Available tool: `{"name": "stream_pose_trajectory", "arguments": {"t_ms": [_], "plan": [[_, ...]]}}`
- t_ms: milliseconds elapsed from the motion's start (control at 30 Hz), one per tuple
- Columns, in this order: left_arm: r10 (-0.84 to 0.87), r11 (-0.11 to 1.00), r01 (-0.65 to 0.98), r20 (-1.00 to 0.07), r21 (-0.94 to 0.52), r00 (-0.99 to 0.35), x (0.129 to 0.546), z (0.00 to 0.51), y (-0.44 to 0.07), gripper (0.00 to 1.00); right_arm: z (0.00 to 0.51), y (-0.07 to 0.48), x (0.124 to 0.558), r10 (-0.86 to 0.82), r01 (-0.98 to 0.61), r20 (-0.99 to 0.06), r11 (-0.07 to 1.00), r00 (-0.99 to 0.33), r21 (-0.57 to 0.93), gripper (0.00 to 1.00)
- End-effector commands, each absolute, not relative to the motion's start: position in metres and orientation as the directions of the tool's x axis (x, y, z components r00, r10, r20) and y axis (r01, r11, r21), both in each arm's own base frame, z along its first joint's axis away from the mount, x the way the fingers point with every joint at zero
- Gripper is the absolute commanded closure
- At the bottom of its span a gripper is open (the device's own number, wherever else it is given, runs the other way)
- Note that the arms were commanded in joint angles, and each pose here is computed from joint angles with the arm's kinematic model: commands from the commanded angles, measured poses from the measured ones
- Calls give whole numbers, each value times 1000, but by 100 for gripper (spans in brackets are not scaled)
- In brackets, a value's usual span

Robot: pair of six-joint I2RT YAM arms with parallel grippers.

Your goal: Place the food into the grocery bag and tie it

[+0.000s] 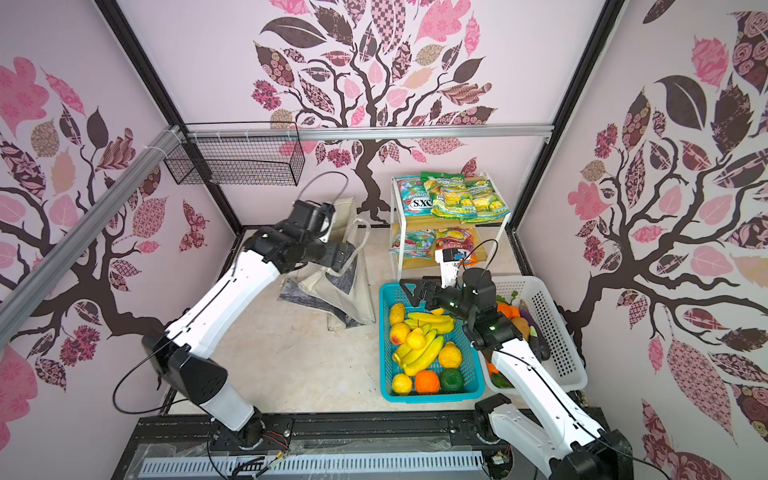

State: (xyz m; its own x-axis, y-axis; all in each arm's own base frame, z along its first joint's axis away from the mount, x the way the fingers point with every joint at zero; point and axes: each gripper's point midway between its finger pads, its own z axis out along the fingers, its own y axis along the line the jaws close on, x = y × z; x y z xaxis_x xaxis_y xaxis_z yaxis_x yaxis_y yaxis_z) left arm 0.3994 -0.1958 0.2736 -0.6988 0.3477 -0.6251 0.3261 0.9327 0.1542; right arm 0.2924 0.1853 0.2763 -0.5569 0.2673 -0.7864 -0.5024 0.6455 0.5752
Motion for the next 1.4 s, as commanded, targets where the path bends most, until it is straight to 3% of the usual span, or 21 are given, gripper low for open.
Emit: {"name": "stream_pose_trajectory", "arguments": {"t_ms": [0, 100, 133, 233, 267, 300, 533, 900, 1100, 1267, 1367], "plan": [[404, 904, 233, -539, 359, -739, 407, 269, -164, 5, 293, 191, 289, 288, -525, -777, 603, -559, 601, 0], [422, 886, 222, -509, 408, -750, 421, 264, -164, 20, 290, 191, 287, 291, -522, -770, 596, -568, 610, 0], [428, 888, 245, -502, 390, -752, 422, 260, -170, 31, 289, 191, 287, 290, -520, -769, 598, -569, 610, 0], [427, 892, 263, -498, 367, -755, 415, 258, -179, 87, 288, 191, 288, 294, -511, -761, 597, -578, 619, 0], [430, 892, 266, -499, 366, -752, 411, 259, -181, 96, 288, 192, 287, 295, -511, -756, 590, -584, 625, 1], [434, 890, 272, -495, 365, -753, 405, 259, -182, 100, 287, 194, 286, 295, -513, -750, 580, -592, 633, 1], [499, 848, 321, -430, 422, -752, 343, 266, -183, 100, 276, 205, 287, 281, -494, -718, 567, -637, 659, 5], [473, 880, 412, -379, 234, -795, 280, 251, -203, 100, 262, 257, 279, 256, -462, -673, 558, -694, 689, 5], [412, 903, 416, -488, 106, -769, 279, 266, -222, 53, 264, 254, 277, 265, -453, -670, 563, -694, 692, 5], [303, 928, 372, -641, 28, -705, 293, 317, -229, 6, 271, 246, 280, 271, -419, -680, 616, -681, 666, 0], [168, 928, 359, -744, -103, -647, 302, 372, -215, 2, 276, 252, 281, 237, -409, -702, 673, -671, 617, 0]]}}
